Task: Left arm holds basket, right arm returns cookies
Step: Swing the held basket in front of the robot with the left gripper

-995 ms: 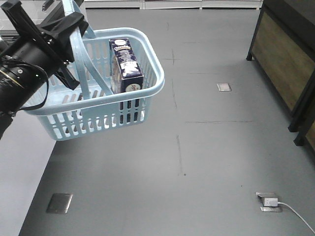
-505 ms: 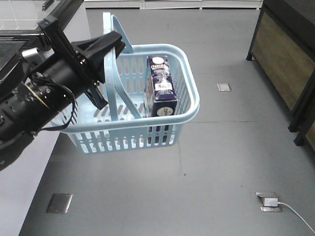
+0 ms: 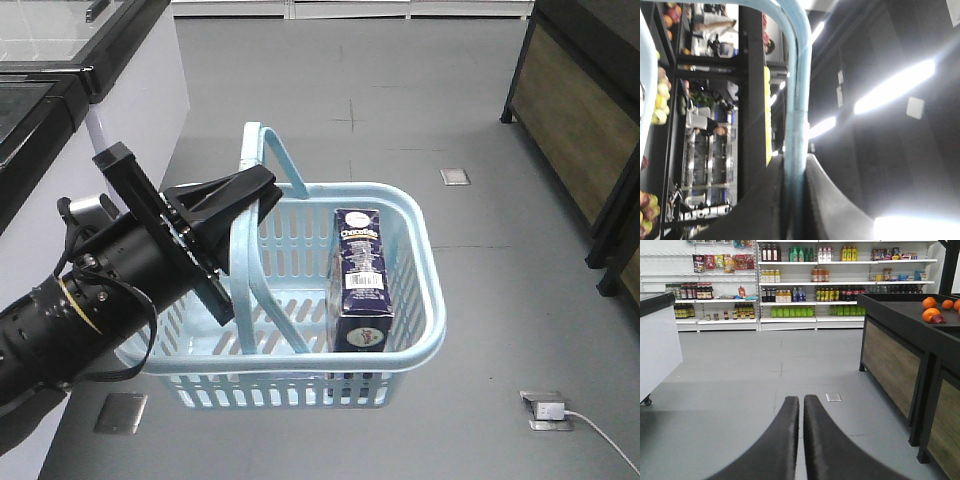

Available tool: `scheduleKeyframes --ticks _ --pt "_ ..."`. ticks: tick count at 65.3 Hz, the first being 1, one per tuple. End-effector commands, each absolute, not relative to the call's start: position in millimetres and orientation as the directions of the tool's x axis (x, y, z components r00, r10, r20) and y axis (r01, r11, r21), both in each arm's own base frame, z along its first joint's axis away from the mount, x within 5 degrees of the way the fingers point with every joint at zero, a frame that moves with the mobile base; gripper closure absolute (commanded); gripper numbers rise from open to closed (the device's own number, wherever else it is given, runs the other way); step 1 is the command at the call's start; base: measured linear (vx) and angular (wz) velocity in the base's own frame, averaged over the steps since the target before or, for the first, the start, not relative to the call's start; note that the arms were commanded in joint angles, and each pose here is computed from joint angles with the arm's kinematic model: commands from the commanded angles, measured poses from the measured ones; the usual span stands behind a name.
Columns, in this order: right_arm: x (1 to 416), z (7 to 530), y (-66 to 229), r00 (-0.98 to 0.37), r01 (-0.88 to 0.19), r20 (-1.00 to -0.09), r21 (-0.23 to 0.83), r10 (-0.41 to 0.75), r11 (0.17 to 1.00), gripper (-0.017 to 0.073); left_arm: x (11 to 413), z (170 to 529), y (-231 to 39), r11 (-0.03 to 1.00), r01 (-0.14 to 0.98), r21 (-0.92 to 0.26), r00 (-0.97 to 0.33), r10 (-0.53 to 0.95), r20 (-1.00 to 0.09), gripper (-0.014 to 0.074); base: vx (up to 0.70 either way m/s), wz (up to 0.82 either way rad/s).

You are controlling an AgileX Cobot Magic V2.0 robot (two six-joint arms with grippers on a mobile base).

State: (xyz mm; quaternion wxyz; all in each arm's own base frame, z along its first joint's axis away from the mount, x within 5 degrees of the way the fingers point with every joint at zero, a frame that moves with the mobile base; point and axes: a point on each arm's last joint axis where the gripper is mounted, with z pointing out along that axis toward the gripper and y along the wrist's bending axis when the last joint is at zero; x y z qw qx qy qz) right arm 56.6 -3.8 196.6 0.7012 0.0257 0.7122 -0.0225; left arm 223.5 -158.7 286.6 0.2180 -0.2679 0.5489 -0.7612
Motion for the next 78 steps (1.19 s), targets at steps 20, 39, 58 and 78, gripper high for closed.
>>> scheduleKeyframes --ticks 20,39,58,78 --pt "56 198 -4 0.05 0.069 -0.999 -0.007 -0.01 0.998 0.0565 199 323 -171 -0.453 0.18 -0.873 -0.828 -0.549 0.114 0.0598 0.0 0.0" --pt "56 198 -4 0.05 0.069 -0.999 -0.007 -0.01 0.998 0.0565 191 303 -166 -0.479 0.138 -0.867 -0.789 -0.583 0.196 0.0598 0.0 0.0" --pt "56 198 -4 0.05 0.069 -0.999 -0.007 -0.01 0.998 0.0565 183 296 -163 -0.511 0.172 -0.842 -0.755 -0.618 0.221 0.0598 0.0 0.0" --pt "56 198 -4 0.05 0.069 -0.999 -0.007 -0.01 0.998 0.0565 177 303 -161 -0.527 0.217 -0.822 -0.759 -0.621 0.198 0.0598 0.0 0.0"
